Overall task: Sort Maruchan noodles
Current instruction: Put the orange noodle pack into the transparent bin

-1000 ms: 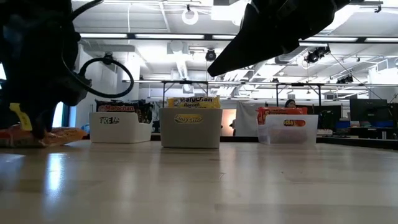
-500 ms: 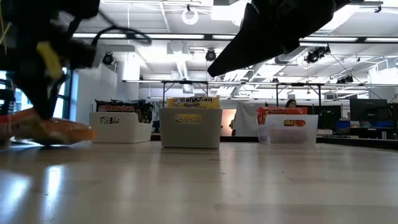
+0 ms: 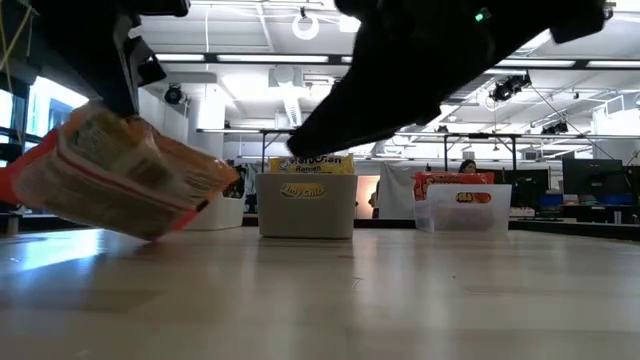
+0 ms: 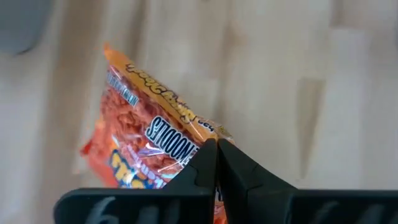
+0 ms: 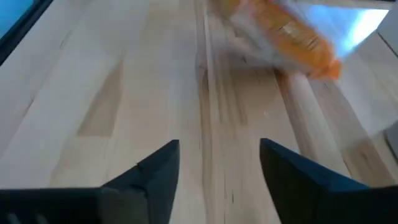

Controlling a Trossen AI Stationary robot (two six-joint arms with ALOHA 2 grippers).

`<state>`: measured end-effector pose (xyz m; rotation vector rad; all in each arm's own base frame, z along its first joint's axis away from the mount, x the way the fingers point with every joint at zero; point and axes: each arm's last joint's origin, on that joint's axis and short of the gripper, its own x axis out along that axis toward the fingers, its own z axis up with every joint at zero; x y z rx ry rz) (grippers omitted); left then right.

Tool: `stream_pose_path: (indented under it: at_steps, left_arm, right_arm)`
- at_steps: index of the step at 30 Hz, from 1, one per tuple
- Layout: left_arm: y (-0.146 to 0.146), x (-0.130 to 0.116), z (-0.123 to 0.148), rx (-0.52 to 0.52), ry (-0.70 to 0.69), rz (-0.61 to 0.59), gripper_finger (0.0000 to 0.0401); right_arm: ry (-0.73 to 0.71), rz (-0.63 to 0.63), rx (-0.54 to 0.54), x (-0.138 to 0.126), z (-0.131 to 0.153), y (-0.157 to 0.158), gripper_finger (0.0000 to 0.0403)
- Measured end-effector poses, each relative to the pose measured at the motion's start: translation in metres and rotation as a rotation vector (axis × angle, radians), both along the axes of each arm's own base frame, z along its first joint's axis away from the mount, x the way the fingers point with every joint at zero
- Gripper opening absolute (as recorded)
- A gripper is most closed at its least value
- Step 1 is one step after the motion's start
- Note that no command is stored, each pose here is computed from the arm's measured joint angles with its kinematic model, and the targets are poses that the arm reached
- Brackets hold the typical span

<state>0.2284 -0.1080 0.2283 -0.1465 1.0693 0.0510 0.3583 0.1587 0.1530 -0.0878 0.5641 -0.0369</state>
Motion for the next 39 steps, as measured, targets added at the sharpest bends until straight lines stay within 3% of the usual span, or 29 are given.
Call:
stream_pose_path:
  at_steps: [7, 11, 14, 18, 24, 30, 35, 39]
  left_arm:
    - [-0.038, 0.015, -0.032, 0.029, -0.031, -0.168, 0.0]
    - [-0.06, 0.022, -0.056, 0.054, -0.024, -0.26, 0.0004]
    - [-0.07, 0.024, -0.065, 0.043, 0.033, -0.267, 0.0023]
    - [-0.075, 0.021, -0.061, 0.008, 0.095, -0.211, 0.0062]
    - [-0.075, 0.007, -0.039, -0.041, 0.083, -0.057, 0.0122]
    - [-0.067, -0.021, -0.03, -0.045, 0.001, 0.233, 0.0144]
    - [-0.049, -0.042, -0.048, -0.172, -0.016, 0.57, 0.0141]
    - [-0.035, -0.058, -0.072, -0.242, -0.004, 0.727, 0.0143]
  right_arm:
    - [-0.004, -0.006, 0.016, 0.003, 0.0, -0.006, 0.0216]
    - [-0.001, -0.05, 0.134, 0.004, 0.001, -0.007, 0.0216]
    - [0.017, -0.069, 0.224, 0.006, 0.0, -0.012, 0.0216]
    - [0.021, -0.08, 0.23, 0.007, 0.0, -0.016, 0.0216]
    - [0.016, -0.081, 0.226, 0.008, 0.0, -0.017, 0.0216]
    - [0.022, -0.075, 0.222, 0.007, 0.0, -0.015, 0.0216]
    - [0.023, -0.072, 0.222, 0.006, 0.0, -0.014, 0.0216]
    - [0.022, -0.069, 0.222, 0.006, 0.0, -0.013, 0.0216]
